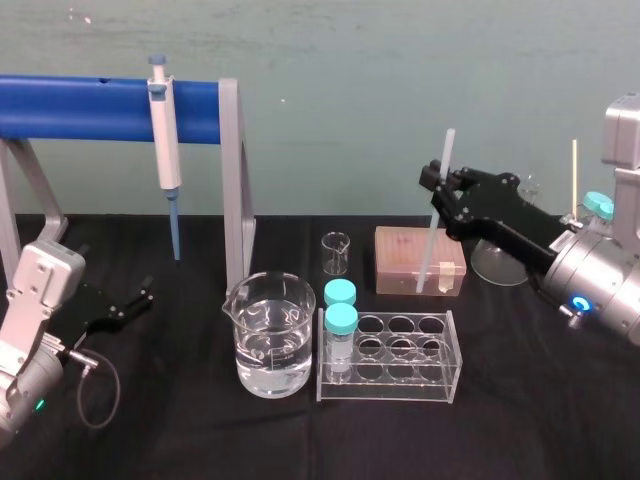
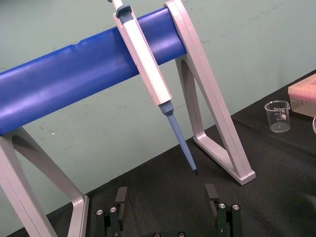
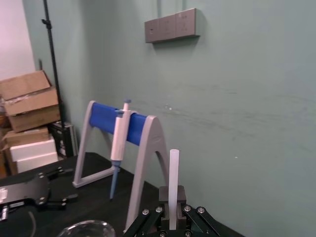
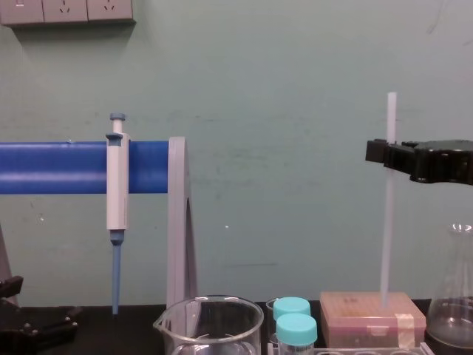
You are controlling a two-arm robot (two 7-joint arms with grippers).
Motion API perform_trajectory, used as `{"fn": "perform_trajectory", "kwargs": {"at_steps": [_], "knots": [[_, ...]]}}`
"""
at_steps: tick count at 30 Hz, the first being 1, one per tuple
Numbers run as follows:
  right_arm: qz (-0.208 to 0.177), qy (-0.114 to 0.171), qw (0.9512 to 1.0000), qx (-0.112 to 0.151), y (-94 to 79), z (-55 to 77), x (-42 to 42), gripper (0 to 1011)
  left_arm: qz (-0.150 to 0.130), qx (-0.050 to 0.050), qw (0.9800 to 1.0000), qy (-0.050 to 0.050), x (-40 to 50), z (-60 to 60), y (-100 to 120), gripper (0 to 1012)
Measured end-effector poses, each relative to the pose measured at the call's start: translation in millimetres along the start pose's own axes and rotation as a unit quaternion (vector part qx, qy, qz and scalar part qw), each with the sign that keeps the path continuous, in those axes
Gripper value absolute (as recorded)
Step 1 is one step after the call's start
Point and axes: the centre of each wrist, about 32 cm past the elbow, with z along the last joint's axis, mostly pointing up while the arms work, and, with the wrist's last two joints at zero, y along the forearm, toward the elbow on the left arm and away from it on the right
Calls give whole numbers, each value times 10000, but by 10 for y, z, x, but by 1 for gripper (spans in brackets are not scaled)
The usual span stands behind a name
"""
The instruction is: Pick up the stirring rod with one hand, then place it down.
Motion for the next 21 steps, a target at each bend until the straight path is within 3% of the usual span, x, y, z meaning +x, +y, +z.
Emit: {"fn": "perform_trajectory", "kwargs": {"at_steps": [21], "knots": [[188,67,9996,-181,-19,-194,-95,80,0,0,10000,0,0,0,0,1000]]}}
